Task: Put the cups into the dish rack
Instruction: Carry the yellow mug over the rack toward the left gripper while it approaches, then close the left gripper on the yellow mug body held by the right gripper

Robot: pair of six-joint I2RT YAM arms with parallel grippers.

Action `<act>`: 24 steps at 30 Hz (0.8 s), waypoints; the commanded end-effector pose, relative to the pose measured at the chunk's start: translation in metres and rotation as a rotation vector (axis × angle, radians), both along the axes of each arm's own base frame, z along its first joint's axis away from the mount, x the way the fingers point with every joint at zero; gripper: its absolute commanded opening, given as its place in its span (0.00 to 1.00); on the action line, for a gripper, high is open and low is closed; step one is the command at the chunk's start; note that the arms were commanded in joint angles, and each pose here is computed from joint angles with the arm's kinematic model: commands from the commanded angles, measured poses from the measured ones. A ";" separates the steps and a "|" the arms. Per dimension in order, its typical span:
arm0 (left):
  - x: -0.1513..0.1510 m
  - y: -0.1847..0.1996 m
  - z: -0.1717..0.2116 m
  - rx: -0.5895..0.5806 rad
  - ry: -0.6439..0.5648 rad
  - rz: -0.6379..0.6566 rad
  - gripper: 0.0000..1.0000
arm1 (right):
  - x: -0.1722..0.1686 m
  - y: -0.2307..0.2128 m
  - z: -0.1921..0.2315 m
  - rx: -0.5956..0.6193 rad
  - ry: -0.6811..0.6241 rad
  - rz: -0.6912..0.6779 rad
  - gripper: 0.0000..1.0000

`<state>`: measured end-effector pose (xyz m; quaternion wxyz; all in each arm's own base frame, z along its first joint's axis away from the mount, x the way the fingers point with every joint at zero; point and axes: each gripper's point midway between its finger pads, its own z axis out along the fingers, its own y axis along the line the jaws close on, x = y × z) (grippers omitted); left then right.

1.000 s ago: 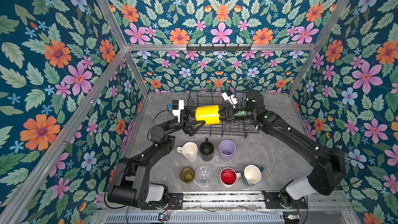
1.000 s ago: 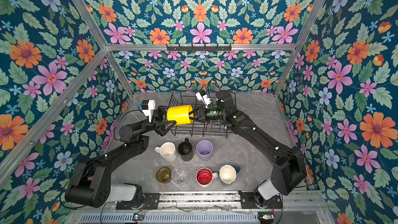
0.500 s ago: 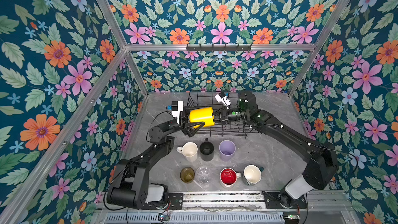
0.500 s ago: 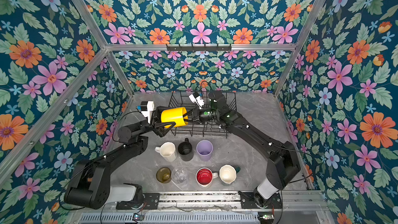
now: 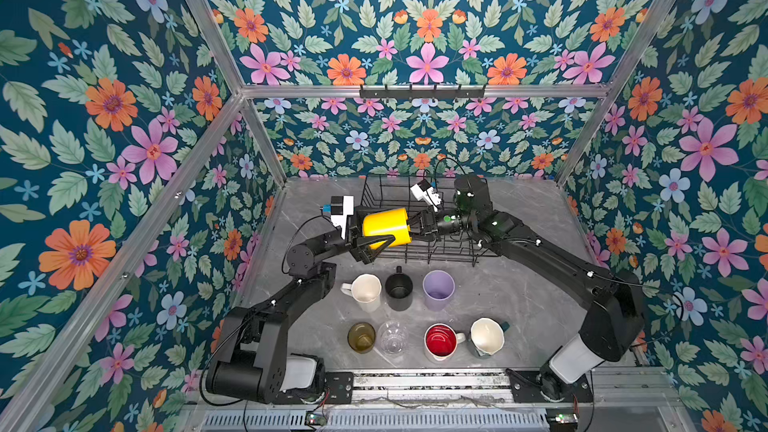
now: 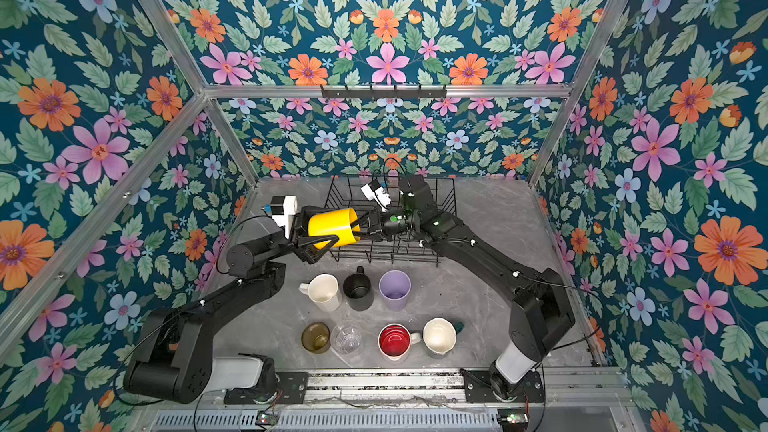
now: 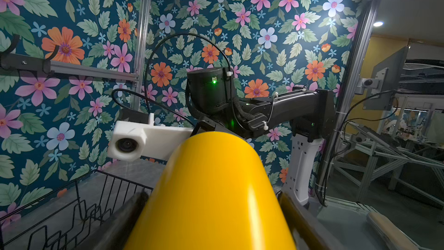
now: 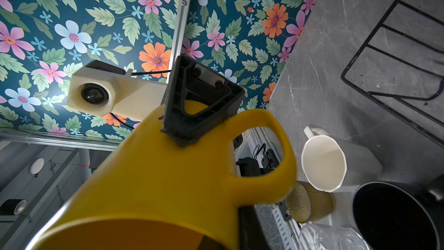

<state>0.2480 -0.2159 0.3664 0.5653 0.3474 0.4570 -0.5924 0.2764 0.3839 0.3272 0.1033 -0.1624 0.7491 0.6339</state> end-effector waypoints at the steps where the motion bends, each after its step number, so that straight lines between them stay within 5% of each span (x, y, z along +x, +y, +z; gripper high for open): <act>1: -0.009 -0.004 -0.004 0.040 -0.004 -0.056 0.89 | -0.006 0.004 0.030 0.086 -0.113 0.051 0.00; 13: -0.013 -0.006 -0.009 0.060 -0.009 -0.073 0.92 | -0.007 0.003 0.031 0.050 -0.122 0.065 0.00; 24: -0.016 -0.008 -0.010 0.079 -0.008 -0.099 0.82 | -0.007 0.005 0.030 0.048 -0.118 0.069 0.00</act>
